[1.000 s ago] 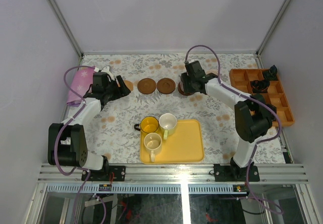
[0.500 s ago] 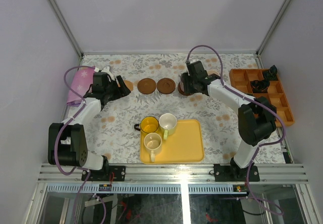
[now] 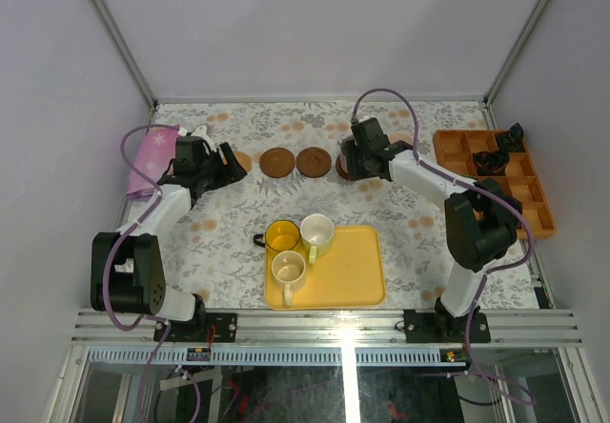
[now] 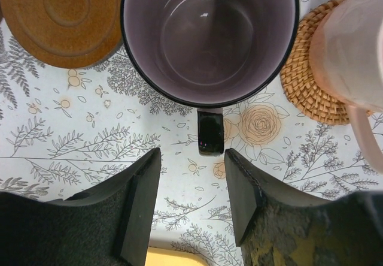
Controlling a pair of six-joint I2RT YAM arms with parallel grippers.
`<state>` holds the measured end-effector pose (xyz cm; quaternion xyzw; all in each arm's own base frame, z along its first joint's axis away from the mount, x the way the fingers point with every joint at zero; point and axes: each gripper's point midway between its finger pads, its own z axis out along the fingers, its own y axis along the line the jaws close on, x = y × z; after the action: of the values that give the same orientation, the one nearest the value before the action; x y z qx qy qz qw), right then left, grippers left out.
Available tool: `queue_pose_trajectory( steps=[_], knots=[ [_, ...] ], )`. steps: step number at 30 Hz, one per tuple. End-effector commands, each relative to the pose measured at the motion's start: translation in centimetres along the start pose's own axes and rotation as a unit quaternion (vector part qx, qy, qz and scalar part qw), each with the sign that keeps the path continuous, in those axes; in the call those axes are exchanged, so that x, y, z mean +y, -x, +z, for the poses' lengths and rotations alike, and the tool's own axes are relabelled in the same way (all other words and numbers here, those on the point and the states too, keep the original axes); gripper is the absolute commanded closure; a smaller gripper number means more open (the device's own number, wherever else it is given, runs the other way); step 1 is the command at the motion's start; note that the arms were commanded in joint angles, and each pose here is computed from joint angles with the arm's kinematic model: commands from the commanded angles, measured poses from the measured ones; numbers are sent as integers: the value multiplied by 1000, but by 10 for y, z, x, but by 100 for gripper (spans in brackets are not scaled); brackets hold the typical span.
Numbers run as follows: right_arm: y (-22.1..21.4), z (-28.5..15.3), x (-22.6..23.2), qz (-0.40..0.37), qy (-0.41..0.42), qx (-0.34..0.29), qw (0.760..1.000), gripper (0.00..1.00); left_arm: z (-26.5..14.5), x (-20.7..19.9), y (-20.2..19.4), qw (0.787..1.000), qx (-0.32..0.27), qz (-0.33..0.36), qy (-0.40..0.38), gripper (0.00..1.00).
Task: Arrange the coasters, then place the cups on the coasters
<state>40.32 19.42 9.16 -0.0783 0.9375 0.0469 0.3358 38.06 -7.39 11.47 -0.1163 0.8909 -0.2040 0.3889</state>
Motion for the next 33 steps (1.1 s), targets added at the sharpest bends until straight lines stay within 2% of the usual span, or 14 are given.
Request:
queue_pose_trajectory(
  steps=[1,33],
  knots=[
    [3,10,3,7,4,-3,1000,46,-2,-6,11,1000,-16,13,-4,32],
    [-3,14,14,3,33,12,999,50,3,-5,10,1000,-9,11,-5,32]
  ],
)
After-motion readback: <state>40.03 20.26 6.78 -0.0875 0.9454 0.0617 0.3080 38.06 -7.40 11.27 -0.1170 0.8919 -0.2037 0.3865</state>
